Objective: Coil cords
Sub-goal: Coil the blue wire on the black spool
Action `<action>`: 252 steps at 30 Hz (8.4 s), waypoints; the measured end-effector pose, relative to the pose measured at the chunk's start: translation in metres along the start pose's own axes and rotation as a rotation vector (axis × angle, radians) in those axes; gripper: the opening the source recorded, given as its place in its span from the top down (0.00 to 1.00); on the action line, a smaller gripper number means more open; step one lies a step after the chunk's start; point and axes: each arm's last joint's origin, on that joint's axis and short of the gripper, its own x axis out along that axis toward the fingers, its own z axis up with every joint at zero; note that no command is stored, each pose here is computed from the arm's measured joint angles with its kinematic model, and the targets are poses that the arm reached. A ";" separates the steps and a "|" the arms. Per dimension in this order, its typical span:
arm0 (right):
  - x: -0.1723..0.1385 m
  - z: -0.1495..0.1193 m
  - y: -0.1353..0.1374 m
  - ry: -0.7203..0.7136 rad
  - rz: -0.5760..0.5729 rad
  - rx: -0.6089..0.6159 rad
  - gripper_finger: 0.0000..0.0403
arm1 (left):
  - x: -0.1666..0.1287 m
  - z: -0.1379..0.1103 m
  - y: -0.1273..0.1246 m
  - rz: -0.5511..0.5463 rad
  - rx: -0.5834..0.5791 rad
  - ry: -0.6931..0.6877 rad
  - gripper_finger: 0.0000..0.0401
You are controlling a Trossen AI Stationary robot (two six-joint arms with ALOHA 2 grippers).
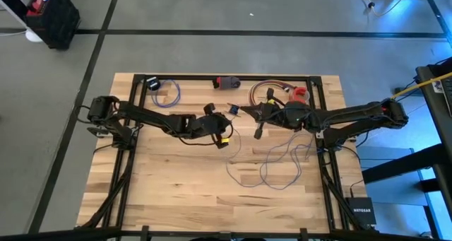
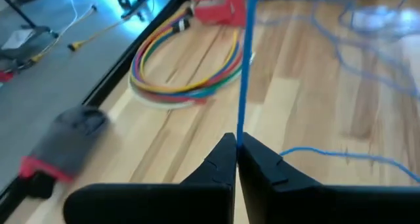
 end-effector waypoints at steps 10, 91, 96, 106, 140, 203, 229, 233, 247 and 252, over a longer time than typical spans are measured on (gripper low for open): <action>-0.005 -0.023 0.006 0.237 0.133 -0.063 1.00 | -0.059 0.021 0.031 -0.013 -0.061 -0.010 1.00; 0.045 -0.057 0.020 0.261 -0.213 -0.093 1.00 | -0.013 0.031 0.028 -0.084 -0.222 -0.189 0.99; 0.045 -0.057 0.019 0.267 -0.222 -0.112 1.00 | -0.012 0.031 0.030 -0.077 -0.216 -0.188 0.99; 0.045 -0.057 0.019 0.267 -0.226 -0.119 1.00 | -0.011 0.032 0.035 -0.065 -0.240 -0.200 0.76; 0.044 -0.038 -0.002 0.130 -0.304 -0.094 1.00 | 0.010 0.011 -0.021 -0.156 -0.129 -0.195 0.68; 0.039 -0.080 -0.047 -0.009 -0.233 0.035 1.00 | -0.017 0.026 0.004 0.045 0.000 -0.181 0.68; 0.039 -0.080 -0.047 -0.010 -0.233 0.035 1.00 | 0.004 0.014 0.018 0.086 -0.059 -0.104 0.75; 0.039 -0.080 -0.047 -0.010 -0.233 0.035 1.00 | 0.004 0.016 0.017 0.025 -0.058 -0.119 0.81; 0.039 -0.078 -0.046 -0.046 -0.201 0.065 1.00 | 0.007 0.018 0.015 0.005 -0.069 -0.158 0.99; 0.039 -0.072 -0.044 -0.117 -0.101 0.140 1.00 | 0.022 0.015 0.011 -0.036 -0.085 -0.200 0.99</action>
